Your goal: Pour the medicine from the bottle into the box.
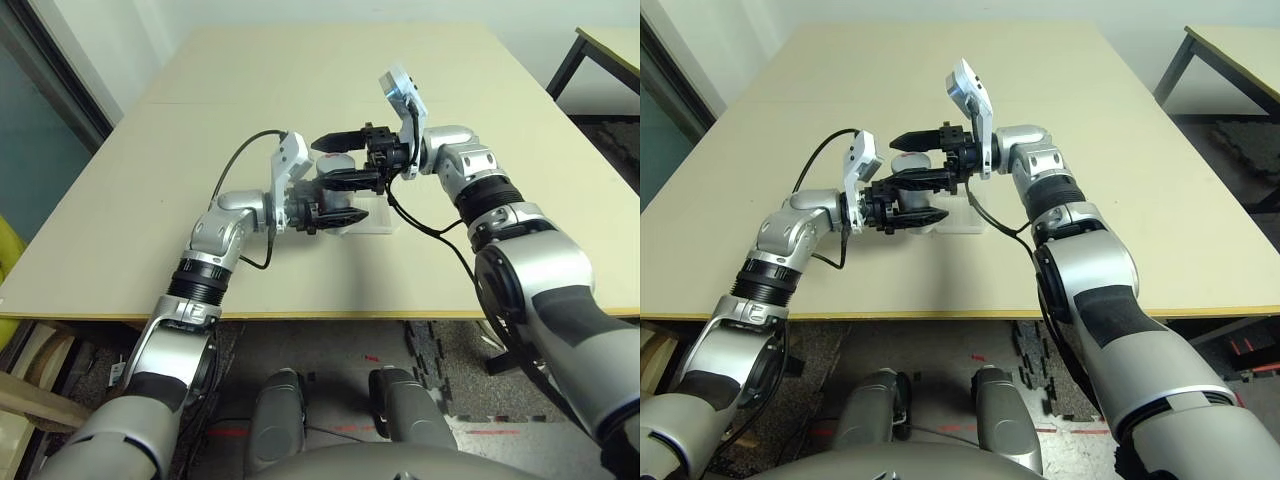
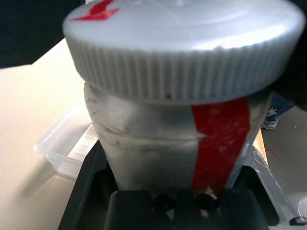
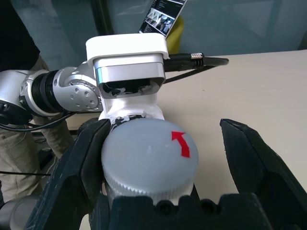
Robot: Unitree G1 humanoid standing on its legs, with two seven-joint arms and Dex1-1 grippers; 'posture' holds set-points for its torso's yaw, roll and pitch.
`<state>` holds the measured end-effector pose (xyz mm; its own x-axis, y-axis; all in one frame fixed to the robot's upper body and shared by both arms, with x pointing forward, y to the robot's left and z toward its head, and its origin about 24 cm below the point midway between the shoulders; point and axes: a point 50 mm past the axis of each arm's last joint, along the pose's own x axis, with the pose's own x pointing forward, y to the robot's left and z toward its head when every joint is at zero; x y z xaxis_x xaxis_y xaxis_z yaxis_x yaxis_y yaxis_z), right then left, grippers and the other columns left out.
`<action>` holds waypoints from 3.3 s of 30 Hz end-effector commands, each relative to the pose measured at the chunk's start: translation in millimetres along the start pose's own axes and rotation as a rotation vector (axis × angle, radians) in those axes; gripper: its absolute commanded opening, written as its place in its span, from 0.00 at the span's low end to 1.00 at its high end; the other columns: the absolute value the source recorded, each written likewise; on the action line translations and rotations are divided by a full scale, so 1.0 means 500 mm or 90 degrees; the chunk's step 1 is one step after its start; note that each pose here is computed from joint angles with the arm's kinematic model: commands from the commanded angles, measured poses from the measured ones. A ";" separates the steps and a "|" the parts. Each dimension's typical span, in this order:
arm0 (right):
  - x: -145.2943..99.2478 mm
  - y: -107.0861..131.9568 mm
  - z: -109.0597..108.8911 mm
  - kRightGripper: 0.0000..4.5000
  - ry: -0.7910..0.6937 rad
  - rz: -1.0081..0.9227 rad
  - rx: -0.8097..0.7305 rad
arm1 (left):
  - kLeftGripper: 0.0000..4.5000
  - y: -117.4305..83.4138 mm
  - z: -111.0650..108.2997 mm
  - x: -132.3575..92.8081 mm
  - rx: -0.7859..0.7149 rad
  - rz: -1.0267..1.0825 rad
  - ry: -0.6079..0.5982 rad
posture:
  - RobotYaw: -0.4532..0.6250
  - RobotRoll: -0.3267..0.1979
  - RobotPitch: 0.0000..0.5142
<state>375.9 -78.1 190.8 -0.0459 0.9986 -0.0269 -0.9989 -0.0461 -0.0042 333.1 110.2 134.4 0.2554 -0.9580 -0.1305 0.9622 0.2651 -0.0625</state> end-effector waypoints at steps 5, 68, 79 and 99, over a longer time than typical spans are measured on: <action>-0.048 -0.010 0.002 1.00 0.009 -0.061 0.005 | 0.62 -0.008 0.007 -0.001 0.009 -0.017 -0.007 | 0.33 0.62 0.10; -0.038 0.012 0.019 1.00 0.017 0.048 0.018 | 0.62 0.008 0.006 -0.003 0.016 -0.005 0.003 | 0.31 0.62 0.08; -0.026 0.011 0.012 1.00 0.020 0.050 0.015 | 0.62 0.004 0.005 -0.001 0.015 -0.009 0.004 | 0.31 0.62 0.09; -0.031 0.002 0.039 0.57 -0.107 0.017 0.083 | 0.62 0.002 0.000 -0.001 0.009 -0.007 0.003 | 0.31 0.62 0.11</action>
<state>372.6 -89.0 192.5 -0.0872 0.9956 0.0338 -0.9875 -0.0909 0.1291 335.1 112.7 137.7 0.2570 -0.9592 -0.1175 0.9639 0.2632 -0.0398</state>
